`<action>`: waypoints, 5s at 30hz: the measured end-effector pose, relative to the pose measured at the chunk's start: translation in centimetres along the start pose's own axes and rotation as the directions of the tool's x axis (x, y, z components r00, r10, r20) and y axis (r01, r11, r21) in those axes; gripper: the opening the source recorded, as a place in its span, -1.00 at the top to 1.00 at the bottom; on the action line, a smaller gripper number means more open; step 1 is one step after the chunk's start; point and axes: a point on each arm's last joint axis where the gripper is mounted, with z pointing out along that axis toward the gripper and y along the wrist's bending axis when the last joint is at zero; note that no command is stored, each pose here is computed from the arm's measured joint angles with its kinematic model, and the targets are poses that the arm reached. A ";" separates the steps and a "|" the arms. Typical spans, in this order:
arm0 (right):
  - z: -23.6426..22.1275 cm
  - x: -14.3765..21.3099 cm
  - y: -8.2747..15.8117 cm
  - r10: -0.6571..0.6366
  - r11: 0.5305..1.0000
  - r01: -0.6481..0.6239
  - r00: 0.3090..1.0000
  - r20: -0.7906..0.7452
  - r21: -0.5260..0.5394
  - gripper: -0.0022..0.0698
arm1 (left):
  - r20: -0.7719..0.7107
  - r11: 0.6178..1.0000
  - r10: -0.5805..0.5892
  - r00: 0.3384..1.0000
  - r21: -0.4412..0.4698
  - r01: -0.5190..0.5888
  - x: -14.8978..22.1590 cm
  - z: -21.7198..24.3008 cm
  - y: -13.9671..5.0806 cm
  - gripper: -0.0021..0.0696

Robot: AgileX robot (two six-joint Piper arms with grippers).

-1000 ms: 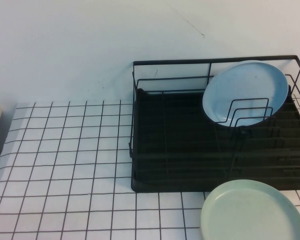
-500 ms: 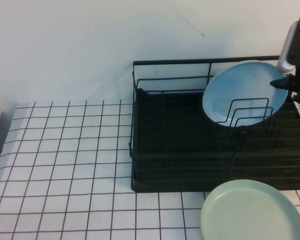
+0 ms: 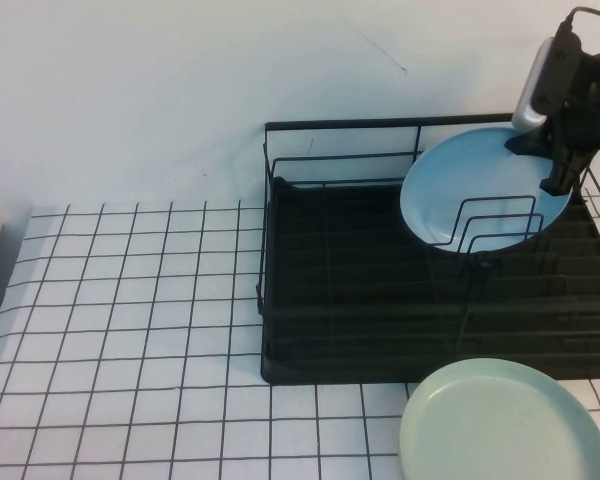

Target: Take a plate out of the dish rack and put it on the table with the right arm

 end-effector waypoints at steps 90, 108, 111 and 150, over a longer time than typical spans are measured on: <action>-28.5 -1.5 16.1 0.670 0.735 -0.617 0.725 -0.161 0.281 0.92 | 0.000 1.000 0.000 1.000 0.000 0.000 0.0 0.0 0.0 0.95; -33.8 -1.8 19.6 0.597 0.763 -0.545 0.800 -0.056 0.347 0.95 | 0.000 1.000 0.000 1.000 0.000 0.000 0.0 0.0 0.0 0.95; -33.9 -0.6 20.4 0.518 0.750 -0.477 0.854 0.042 0.459 0.95 | 0.000 1.000 0.000 1.000 0.000 0.000 0.0 0.0 0.0 0.95; -22.6 12.6 32.4 0.623 0.522 -0.679 0.717 0.313 0.516 0.95 | 0.000 1.000 -0.001 1.000 0.000 0.001 0.0 0.0 0.0 0.95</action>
